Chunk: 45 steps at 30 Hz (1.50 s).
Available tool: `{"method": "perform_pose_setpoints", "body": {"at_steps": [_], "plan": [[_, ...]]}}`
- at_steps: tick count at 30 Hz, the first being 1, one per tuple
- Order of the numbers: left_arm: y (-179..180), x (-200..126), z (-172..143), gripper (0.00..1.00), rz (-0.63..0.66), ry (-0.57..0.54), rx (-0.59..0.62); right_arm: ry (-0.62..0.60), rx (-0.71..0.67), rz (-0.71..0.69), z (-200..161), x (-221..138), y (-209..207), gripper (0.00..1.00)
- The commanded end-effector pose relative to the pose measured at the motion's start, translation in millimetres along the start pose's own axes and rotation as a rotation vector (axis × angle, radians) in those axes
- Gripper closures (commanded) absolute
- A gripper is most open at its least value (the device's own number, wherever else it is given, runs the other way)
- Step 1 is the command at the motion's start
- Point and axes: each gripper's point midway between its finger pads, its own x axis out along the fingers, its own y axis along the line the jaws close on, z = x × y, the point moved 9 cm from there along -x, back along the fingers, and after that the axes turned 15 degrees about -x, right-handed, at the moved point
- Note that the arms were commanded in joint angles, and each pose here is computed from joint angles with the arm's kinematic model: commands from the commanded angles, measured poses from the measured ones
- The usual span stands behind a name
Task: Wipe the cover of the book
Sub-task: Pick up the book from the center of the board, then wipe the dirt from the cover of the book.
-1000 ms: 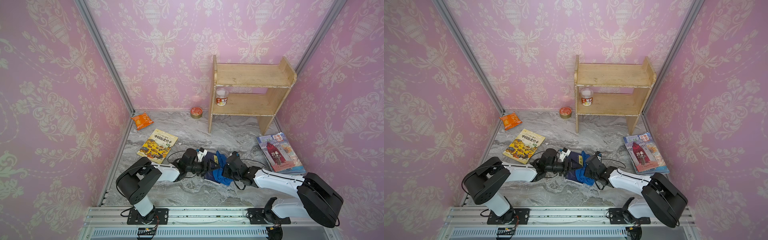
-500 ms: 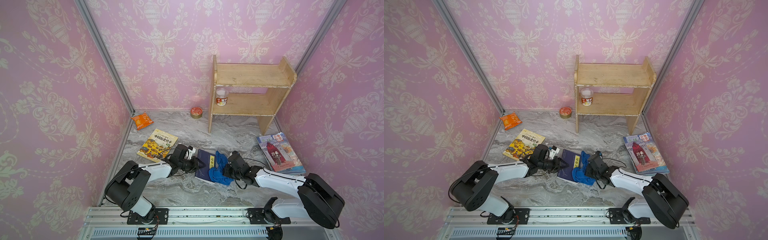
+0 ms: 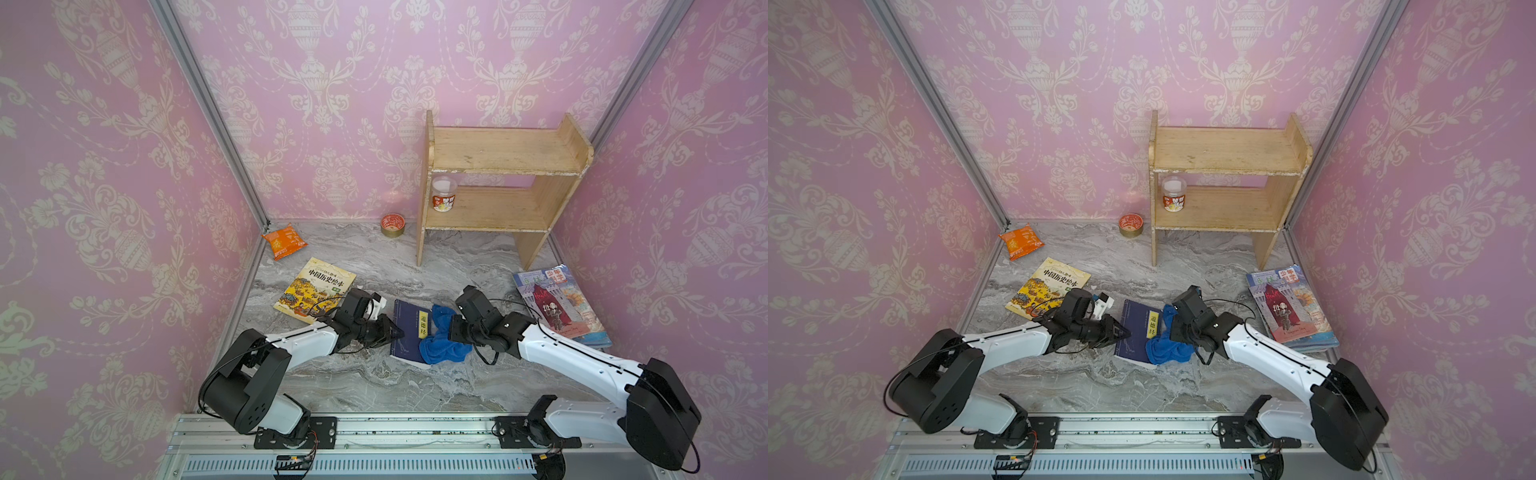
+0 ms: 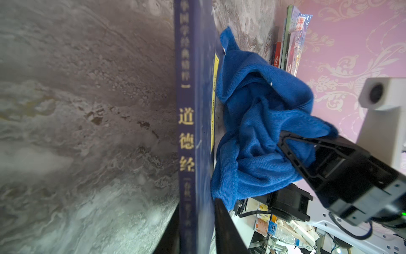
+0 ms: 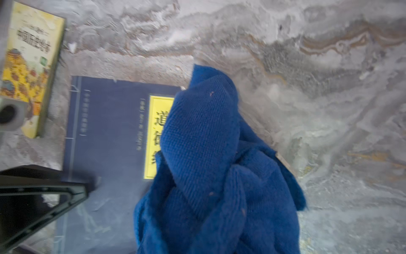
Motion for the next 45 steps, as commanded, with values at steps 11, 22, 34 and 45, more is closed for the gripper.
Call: {"method": "perform_pose_setpoints", "body": {"at_steps": [11,22,34,45], "plan": [[11.9,-1.6,-1.4,1.00,-0.052,-0.061,0.013,0.099,-0.077,0.101,12.4,61.2,58.2,1.00],[28.2,2.5,-0.1,1.00,-0.087,-0.139,0.006,0.327,-0.195,0.034,-107.5,81.3,83.6,1.00],[28.7,15.6,1.1,1.00,-0.124,-0.120,-0.007,0.308,-0.158,0.262,-108.6,92.7,133.9,1.00],[31.6,15.8,-0.2,1.00,-0.111,-0.103,0.005,0.358,-0.082,0.001,-136.6,59.5,21.8,1.00]]}}
